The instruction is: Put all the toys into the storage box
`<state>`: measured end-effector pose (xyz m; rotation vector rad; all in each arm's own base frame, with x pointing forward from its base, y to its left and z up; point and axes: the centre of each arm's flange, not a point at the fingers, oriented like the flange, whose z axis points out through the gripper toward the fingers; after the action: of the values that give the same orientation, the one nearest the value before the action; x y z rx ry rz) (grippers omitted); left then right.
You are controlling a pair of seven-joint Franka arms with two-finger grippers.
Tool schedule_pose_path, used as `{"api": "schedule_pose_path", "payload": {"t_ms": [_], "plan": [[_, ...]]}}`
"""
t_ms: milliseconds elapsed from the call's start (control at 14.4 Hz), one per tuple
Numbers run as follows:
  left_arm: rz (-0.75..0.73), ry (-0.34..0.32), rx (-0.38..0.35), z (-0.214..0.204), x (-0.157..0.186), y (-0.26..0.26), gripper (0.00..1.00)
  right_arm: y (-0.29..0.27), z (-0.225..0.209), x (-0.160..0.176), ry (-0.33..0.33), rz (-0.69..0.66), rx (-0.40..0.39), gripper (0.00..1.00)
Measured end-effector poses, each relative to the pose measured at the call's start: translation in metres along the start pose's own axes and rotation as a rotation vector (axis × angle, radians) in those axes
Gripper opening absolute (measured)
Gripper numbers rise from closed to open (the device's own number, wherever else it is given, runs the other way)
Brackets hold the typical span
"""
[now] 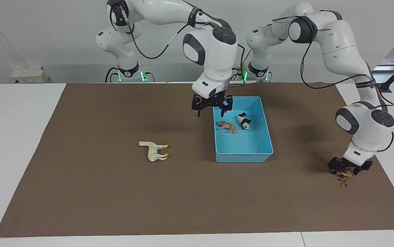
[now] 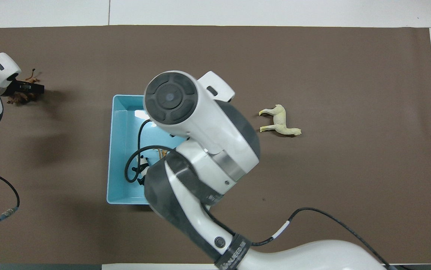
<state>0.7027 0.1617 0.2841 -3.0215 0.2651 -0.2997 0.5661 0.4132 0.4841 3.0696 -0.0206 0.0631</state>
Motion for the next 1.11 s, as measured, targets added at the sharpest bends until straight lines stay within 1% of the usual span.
{"api": "schedule_pose_path", "payload": {"t_ms": [139, 209, 278, 348, 417, 487, 626, 696, 835, 974, 1113], "plan": [[0.003, -0.004, -0.006, -0.003, 0.003, 0.004, 0.63, 0.045, 0.026, 0.025, -0.024, -0.019, -0.014, 1.00], [0.000, -0.005, -0.003, -0.004, 0.003, 0.002, 0.52, 0.067, 0.040, 0.036, -0.025, -0.030, -0.013, 1.00], [-0.003, -0.009, -0.002, -0.006, 0.003, -0.001, 0.39, 0.089, 0.054, 0.045, -0.025, -0.036, -0.012, 1.00], [-0.006, -0.024, -0.009, -0.008, 0.004, -0.001, 0.34, 0.112, 0.068, 0.051, -0.026, -0.047, -0.009, 1.00], [-0.018, -0.053, -0.021, -0.010, 0.005, 0.001, 0.34, 0.136, 0.084, 0.056, -0.020, -0.066, -0.004, 1.00], [-0.039, -0.095, -0.037, -0.015, 0.006, 0.004, 0.34, 0.159, 0.101, 0.058, -0.009, -0.081, 0.003, 1.00], [-0.102, -0.177, -0.063, -0.038, 0.015, 0.019, 0.32, 0.197, 0.138, 0.052, -0.003, -0.113, 0.010, 1.00], [-0.147, -0.205, -0.066, -0.059, 0.020, 0.029, 0.32, 0.205, 0.154, 0.045, -0.008, -0.131, 0.011, 1.00], [-0.223, -0.268, -0.074, -0.115, 0.020, 0.052, 0.32, 0.206, 0.176, 0.030, -0.012, -0.172, 0.014, 1.00], [-0.299, -0.324, -0.110, -0.175, 0.011, 0.081, 0.32, 0.202, 0.188, 0.021, -0.010, -0.204, 0.018, 1.00], [-0.402, -0.385, -0.130, -0.216, -0.003, 0.124, 0.32, 0.205, 0.193, 0.018, -0.011, -0.224, 0.018, 1.00]]}}
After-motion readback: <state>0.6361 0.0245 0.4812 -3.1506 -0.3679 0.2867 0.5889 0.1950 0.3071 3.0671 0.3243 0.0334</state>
